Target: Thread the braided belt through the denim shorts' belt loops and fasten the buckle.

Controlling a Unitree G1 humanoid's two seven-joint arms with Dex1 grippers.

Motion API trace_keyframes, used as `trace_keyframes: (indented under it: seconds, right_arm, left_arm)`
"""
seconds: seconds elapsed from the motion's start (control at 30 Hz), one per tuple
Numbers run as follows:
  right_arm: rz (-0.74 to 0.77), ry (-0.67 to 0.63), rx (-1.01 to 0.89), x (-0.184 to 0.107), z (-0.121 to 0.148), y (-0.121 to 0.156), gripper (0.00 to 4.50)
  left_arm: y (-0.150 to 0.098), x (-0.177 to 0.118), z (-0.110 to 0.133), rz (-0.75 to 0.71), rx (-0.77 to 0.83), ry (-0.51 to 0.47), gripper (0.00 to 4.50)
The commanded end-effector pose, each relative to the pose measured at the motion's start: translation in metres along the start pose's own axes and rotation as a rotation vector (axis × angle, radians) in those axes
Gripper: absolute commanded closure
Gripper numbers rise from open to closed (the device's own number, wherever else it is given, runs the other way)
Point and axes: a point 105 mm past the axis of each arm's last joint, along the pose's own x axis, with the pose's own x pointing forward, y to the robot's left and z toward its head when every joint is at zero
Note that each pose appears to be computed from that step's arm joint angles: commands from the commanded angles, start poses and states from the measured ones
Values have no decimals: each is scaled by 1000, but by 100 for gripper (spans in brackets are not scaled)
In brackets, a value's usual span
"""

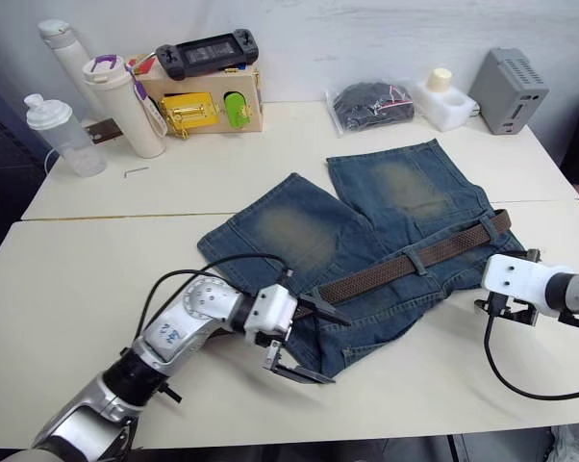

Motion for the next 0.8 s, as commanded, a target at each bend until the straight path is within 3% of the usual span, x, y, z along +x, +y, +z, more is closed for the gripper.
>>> trace_keyframes:
  seconds: [0.03,0.1,0.2,0.43,0.6,0.7,0.8]
  right_arm:
    - [24,40,-34,13,-7,13,3]
    - [17,53,-41,17,-8,13,3]
    - [-13,68,-47,21,-9,8,88]
    - [-6,26,-30,30,6,14,446]
    - [-12,-47,-15,32,28,16,446]
    - [-16,-180,8,29,64,18,446]
    - [20,-300,11,28,102,31,446]
  left_arm:
    - [1,4,-21,-22,4,103,0]
    - [9,4,-30,9,26,140,0]
    - [17,-3,-48,43,111,234,89]
    - [29,-19,-59,164,143,279,411]
    - [25,-46,-64,245,165,319,411]
    - [11,-99,-76,327,151,414,411]
    - [1,-169,-94,430,119,577,411]
